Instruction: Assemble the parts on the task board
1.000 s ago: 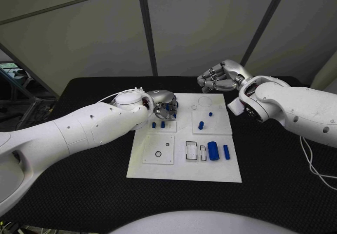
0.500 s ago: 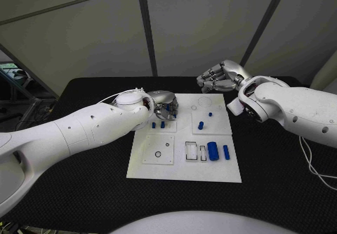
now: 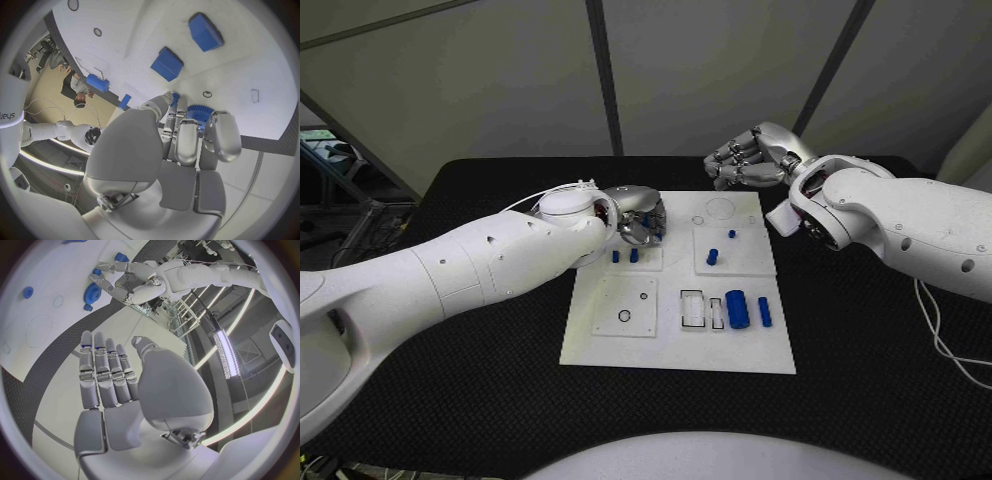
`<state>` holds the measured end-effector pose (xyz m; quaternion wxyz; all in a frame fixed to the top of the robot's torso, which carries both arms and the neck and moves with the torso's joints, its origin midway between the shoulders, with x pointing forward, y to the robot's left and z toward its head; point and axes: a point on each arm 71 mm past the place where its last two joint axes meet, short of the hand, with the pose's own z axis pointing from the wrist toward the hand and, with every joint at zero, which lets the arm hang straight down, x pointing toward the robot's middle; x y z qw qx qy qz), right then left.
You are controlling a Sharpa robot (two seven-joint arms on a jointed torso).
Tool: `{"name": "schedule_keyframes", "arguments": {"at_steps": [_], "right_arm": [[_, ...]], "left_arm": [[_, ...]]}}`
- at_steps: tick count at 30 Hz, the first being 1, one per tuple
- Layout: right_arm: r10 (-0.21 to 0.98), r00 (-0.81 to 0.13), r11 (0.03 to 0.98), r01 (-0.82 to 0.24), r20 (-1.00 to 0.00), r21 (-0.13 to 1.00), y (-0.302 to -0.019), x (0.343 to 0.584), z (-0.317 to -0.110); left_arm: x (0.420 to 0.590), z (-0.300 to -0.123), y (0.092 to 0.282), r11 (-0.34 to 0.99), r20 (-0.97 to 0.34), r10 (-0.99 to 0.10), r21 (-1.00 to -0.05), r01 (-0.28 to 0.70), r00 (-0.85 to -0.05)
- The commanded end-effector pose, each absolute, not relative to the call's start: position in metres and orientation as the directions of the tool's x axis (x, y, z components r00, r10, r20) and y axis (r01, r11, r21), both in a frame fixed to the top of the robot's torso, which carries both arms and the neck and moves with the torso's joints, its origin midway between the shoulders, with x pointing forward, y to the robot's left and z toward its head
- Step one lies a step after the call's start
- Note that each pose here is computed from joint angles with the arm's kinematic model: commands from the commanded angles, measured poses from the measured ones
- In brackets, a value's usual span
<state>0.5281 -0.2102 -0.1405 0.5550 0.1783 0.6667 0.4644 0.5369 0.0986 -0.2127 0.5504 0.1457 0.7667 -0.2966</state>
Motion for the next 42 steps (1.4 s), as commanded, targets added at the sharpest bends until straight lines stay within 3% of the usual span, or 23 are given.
{"name": "schedule_keyframes", "arguments": {"at_steps": [1, 20, 30, 42], "right_arm": [[0.751, -0.322, 0.503, -0.284, -0.576, 0.816, -0.209, 0.528, -0.139], [0.752, -0.320, 0.504, -0.284, -0.576, 0.815, -0.210, 0.528, -0.139], [0.753, -0.316, 0.507, -0.283, -0.578, 0.815, -0.212, 0.528, -0.139], [0.754, -0.310, 0.511, -0.279, -0.580, 0.813, -0.217, 0.528, -0.139]], "left_arm": [[0.536, -0.213, 0.098, 0.778, -0.927, -0.103, -0.301, 0.551, -0.361], [0.534, -0.206, 0.107, 0.768, -0.925, -0.188, -0.347, 0.538, -0.329], [0.531, -0.192, 0.114, 0.756, -0.925, -0.225, -0.364, 0.544, -0.306], [0.524, -0.186, 0.150, 0.784, -0.925, -0.218, -0.356, 0.509, -0.311]]}}
